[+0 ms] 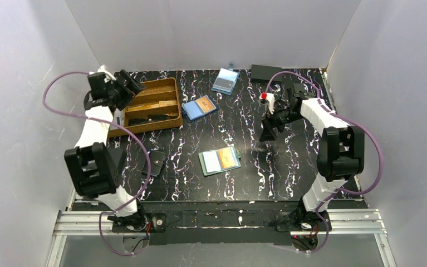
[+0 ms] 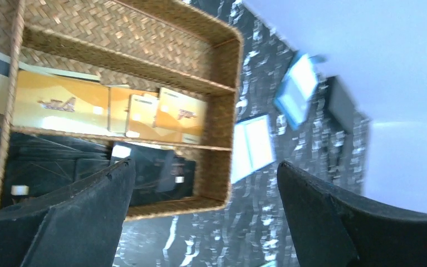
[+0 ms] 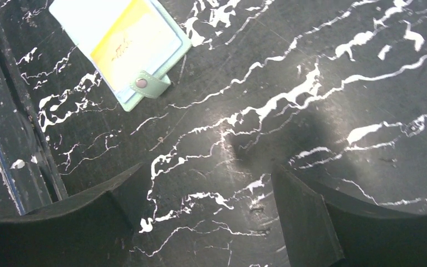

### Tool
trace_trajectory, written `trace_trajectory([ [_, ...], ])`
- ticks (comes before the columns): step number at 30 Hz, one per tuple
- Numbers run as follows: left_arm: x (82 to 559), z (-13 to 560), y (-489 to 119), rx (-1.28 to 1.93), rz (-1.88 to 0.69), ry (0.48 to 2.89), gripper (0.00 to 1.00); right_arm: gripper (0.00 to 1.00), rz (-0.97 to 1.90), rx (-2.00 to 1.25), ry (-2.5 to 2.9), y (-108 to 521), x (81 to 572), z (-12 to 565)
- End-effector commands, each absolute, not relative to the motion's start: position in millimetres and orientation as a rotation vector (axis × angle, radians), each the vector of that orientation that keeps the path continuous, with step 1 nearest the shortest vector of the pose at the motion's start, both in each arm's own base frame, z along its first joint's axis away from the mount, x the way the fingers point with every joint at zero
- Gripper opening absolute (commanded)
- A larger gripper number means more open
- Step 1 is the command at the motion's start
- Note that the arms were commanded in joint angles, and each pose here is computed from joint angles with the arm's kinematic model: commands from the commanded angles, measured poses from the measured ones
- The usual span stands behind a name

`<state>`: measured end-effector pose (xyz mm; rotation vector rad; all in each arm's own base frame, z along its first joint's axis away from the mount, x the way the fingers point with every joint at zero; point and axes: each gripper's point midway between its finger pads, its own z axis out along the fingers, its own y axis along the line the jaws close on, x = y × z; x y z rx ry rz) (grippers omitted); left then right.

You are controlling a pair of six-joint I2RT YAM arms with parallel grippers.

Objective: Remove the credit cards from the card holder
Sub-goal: Place the credit card in the storage box, then remove the credit card from the card holder.

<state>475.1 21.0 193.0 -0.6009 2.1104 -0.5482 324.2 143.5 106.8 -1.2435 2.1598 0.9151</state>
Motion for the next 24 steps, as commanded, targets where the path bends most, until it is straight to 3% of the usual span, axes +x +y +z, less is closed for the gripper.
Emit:
trace_trajectory([
  [1,445,220,-4,-0.705,-0.907,1.976,0.98,0.88,0.956,-1.348,2.061,166,303,127],
  [11,339,213,-76,-0.679,-1.102,2.057,0.98,0.83,1.061,-1.320,2.064,223,263,136],
  [17,284,200,-141,-0.608,-1.218,2.110,0.98,0.75,1.139,-1.200,2.104,239,247,146],
  [24,249,188,-174,-0.558,-1.282,2.176,0.97,0.61,1.269,-0.977,2.188,249,236,150],
])
